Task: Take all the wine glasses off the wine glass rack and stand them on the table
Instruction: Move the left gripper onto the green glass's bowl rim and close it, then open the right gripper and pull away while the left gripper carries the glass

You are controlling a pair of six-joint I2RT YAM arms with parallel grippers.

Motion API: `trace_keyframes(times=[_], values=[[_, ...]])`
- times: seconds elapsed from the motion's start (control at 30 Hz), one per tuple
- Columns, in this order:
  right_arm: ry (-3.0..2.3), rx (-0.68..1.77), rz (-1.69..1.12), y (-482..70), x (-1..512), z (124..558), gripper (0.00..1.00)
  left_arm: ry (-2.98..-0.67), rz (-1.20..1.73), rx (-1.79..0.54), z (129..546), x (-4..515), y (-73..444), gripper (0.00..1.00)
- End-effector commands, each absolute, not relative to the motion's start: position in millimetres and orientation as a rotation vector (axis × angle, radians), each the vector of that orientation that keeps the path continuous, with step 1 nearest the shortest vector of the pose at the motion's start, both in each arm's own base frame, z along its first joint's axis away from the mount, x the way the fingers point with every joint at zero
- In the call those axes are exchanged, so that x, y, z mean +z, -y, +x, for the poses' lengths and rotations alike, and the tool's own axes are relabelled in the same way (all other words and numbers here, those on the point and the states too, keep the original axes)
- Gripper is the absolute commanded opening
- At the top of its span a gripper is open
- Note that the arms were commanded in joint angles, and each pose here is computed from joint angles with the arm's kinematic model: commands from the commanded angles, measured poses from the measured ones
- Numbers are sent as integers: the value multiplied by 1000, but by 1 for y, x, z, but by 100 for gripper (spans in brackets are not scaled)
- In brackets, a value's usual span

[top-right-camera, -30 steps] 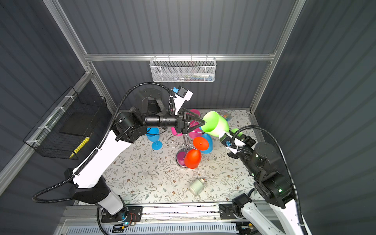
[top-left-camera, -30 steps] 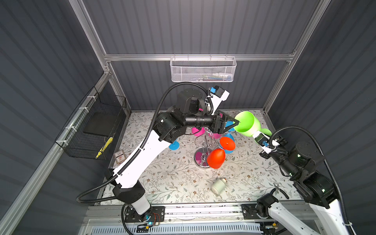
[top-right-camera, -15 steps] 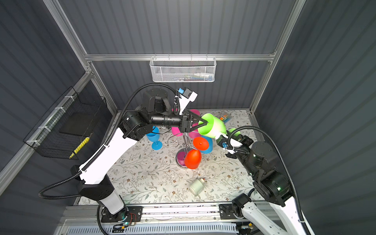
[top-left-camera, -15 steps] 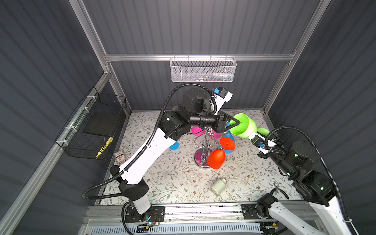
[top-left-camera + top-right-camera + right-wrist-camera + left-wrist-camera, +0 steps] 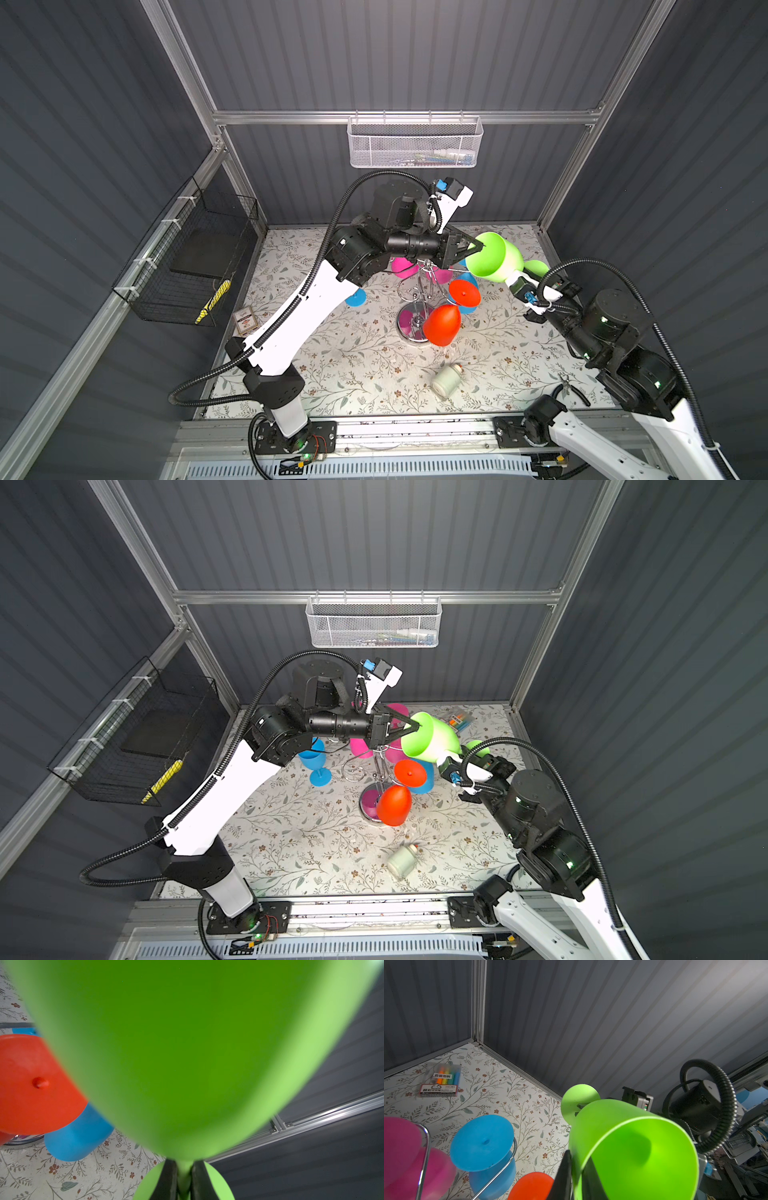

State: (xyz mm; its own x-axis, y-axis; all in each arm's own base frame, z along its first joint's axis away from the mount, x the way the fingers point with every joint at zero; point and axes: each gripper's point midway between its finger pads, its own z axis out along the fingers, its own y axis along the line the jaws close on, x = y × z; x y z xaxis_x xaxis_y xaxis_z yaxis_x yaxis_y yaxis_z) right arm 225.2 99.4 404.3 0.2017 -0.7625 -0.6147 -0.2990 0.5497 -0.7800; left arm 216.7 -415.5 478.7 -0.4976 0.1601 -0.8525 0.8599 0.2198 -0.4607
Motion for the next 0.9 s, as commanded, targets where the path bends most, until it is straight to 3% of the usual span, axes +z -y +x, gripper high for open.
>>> trace_keyframes(times=[0.0,0.2,0.27,0.3,0.37,0.6,0.87], values=[[-1373,-430,-984,-98,408,226,0,-1810,964,-1336,210,483,413,6],[-1372,-432,-985,-100,409,227,1,-1807,957,-1333,211,484,413,0],[-1370,-442,-982,-99,409,227,26,-1797,949,-1332,211,485,413,0],[-1367,-446,-978,-99,409,228,46,-1789,941,-1330,212,487,412,0],[-1359,-452,-963,-98,411,228,98,-1763,919,-1319,214,492,409,0],[-1298,-379,-838,-96,429,220,99,-1626,782,-1257,223,520,389,0],[-1261,-232,-689,-85,447,196,99,-1431,574,-988,245,560,336,0]])
